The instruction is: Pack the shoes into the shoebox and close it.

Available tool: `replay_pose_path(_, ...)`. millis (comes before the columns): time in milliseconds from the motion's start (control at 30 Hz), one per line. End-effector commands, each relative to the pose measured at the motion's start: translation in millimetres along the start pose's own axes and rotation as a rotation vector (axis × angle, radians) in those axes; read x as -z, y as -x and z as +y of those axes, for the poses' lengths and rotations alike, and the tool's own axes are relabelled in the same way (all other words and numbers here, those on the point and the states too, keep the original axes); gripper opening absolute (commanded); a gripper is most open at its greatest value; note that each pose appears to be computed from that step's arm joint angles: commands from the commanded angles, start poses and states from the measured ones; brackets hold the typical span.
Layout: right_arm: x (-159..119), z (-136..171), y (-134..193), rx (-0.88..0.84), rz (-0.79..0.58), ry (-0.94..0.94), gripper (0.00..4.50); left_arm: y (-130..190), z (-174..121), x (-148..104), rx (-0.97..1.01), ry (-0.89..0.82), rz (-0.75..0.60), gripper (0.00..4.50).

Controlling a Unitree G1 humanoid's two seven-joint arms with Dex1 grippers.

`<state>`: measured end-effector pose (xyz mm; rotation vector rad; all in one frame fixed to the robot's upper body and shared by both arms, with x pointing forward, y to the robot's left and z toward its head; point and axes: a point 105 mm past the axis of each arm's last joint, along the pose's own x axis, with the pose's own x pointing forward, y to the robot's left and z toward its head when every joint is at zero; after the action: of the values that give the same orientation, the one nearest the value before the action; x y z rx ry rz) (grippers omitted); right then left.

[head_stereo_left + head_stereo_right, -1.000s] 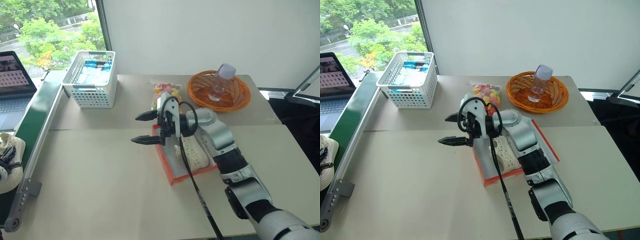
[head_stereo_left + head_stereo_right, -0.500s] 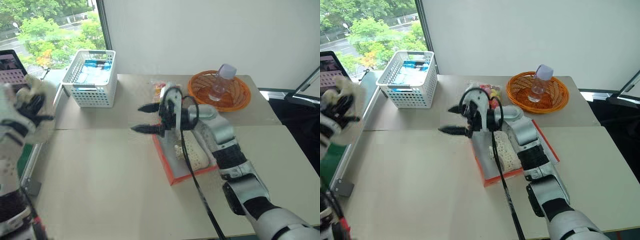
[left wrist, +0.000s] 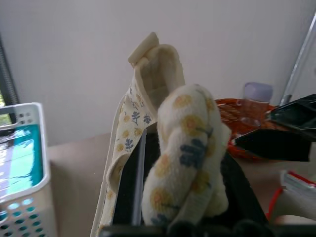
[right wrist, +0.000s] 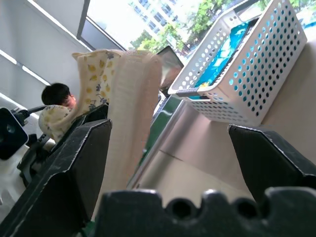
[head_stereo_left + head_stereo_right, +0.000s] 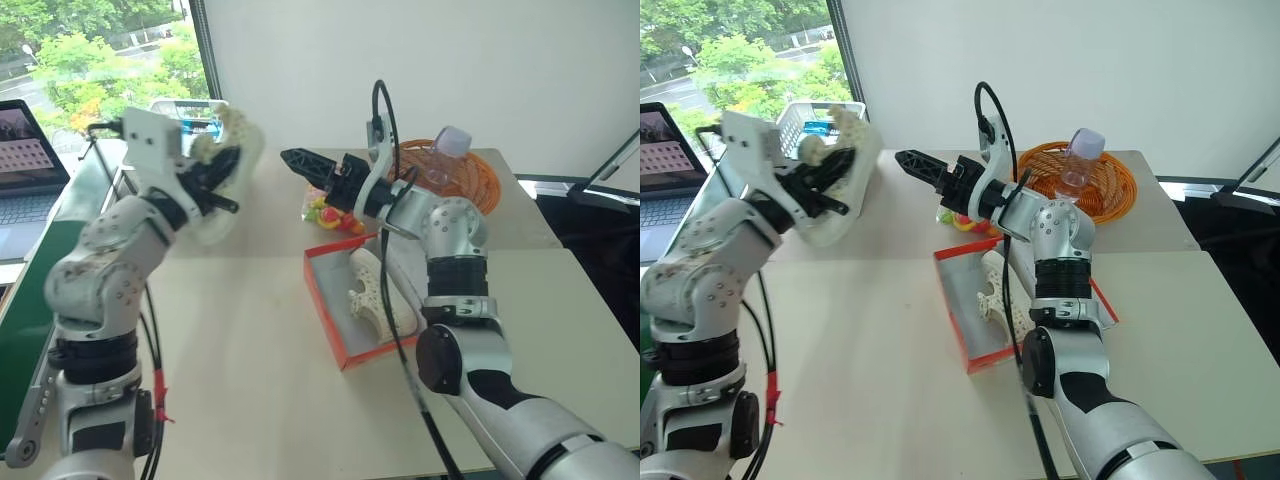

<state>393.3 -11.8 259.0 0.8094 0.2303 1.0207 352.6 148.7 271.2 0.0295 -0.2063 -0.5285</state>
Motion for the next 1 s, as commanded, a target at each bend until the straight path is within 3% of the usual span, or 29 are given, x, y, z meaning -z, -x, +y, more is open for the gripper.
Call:
replay_pose_path(33, -20, 18, 5, -0.054, -0.079, -0.07, 4.5, -6, -10, -3, 0.045, -0.001, -0.032, 0.22)
replay_pose_path(733, -14, 7, 12, -0.009, -0.096, -0.074, 4.5, -29, -53, -6, 0.18, 0.05, -0.07, 0.22)
replay_pose_path(767, -18, 8, 13, -0.015, -0.117, -0.086, 3.95, -28, -54, -5, 0.181, 0.053, -0.066, 0.22)
replay_pose_path(833, -25, 10, 15, -0.026, -0.15, -0.104, 3.47, -27, -52, -3, 0.177, 0.052, -0.055, 0.22)
replay_pose_path(1000, -37, 12, 15, -0.024, -0.204, -0.113, 1.79, -23, -48, -4, 0.176, 0.067, -0.051, 0.22)
